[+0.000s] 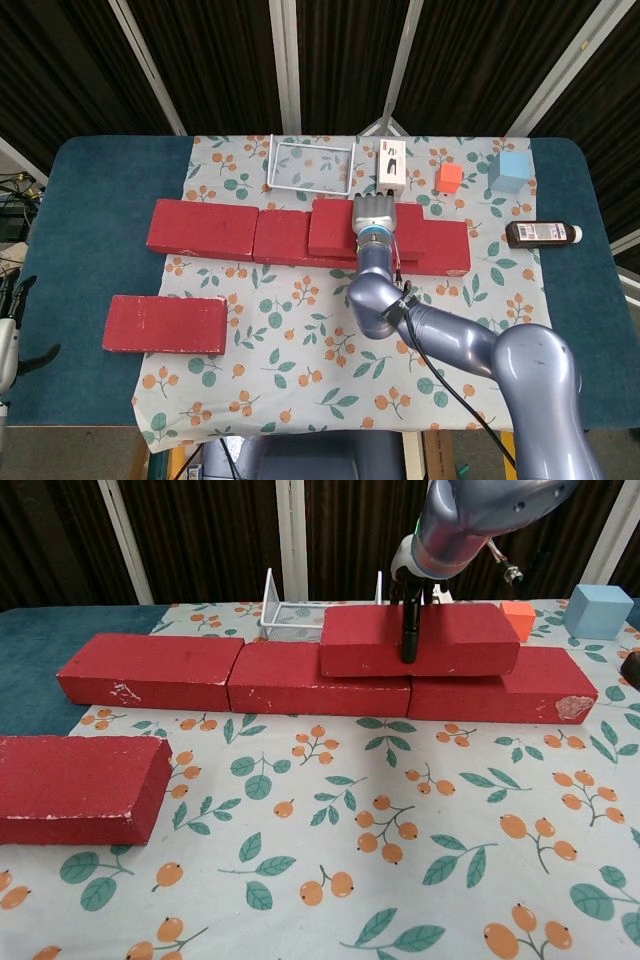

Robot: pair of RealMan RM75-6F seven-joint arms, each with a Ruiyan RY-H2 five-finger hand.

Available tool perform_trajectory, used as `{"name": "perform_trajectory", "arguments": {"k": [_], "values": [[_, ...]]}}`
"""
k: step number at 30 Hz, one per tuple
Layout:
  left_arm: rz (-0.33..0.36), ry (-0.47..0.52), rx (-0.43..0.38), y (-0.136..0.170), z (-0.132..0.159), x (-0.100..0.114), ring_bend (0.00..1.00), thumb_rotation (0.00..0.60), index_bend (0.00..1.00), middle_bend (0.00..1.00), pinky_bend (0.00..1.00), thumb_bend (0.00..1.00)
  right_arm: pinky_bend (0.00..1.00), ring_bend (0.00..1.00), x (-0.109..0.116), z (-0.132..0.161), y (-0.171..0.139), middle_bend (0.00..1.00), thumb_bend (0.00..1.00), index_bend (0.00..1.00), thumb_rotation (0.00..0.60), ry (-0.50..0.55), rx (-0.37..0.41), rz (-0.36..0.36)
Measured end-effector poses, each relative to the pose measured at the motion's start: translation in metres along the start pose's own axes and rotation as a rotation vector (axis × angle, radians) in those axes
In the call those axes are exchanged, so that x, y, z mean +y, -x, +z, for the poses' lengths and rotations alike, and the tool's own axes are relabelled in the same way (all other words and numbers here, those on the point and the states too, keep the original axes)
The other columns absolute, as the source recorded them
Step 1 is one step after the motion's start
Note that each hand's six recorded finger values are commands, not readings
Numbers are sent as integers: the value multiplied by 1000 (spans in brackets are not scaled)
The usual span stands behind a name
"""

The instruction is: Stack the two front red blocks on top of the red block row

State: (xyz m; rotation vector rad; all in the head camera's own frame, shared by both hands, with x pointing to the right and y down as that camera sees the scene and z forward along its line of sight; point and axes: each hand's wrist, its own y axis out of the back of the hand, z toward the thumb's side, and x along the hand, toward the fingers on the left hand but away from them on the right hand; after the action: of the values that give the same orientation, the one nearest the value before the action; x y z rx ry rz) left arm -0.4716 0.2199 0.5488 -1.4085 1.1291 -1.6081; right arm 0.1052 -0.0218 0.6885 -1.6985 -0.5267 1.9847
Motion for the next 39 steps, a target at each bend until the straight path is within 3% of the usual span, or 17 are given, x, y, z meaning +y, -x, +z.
{"name": "perform_trajectory", "arguments": {"k": [39], "values": [[-5, -12, 1, -1, 0, -2, 0, 600, 105, 0, 61, 0, 0, 133, -10, 8, 0, 347, 49, 250, 600, 3, 14, 6]]}}
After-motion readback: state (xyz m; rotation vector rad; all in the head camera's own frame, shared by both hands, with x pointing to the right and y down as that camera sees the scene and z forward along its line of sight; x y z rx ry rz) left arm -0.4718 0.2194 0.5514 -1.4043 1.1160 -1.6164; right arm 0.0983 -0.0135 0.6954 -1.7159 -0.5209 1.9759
